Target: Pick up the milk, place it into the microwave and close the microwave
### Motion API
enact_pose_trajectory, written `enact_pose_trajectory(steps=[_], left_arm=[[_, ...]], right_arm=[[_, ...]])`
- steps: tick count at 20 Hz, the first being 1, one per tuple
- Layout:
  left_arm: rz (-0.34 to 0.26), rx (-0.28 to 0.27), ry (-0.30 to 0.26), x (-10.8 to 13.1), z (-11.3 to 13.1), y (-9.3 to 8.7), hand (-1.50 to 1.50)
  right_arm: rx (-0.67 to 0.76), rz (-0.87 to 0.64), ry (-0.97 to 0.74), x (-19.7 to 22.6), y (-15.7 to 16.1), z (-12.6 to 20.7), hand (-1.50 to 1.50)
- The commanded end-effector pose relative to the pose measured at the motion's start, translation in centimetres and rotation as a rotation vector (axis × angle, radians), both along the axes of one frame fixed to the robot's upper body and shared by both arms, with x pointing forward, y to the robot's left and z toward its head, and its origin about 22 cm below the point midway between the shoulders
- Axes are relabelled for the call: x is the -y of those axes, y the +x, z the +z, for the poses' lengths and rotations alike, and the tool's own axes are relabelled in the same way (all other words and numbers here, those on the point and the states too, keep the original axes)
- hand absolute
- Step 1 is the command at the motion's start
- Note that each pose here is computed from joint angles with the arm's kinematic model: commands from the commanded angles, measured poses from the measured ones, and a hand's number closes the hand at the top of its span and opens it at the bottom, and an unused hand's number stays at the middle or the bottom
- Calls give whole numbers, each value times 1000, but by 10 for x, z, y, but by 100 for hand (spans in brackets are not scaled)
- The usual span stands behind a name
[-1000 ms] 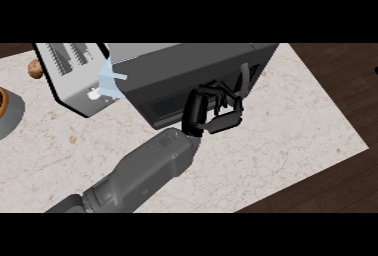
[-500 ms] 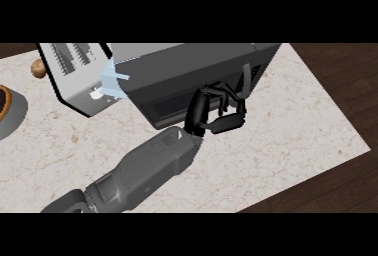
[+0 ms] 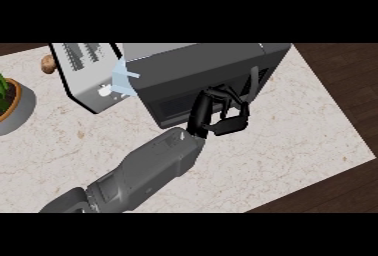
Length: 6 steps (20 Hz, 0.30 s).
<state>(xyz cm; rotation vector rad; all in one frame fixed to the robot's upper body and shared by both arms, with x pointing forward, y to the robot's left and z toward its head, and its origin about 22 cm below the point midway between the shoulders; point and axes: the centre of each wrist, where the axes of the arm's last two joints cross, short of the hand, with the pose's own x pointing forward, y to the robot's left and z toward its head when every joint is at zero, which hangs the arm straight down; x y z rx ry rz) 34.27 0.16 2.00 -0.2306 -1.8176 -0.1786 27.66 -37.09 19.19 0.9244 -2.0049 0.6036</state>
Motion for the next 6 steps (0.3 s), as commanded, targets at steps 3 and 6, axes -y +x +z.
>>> enact_pose_trajectory(steps=[3, 6], left_arm=[[218, -125, 20, -34, -28, 15, -150], [222, -133, 27, -35, -32, 13, -150]], right_arm=[[-24, -36, 3, 11, -8, 0, -150], [-9, -16, -24, 9, -11, 9, -150]])
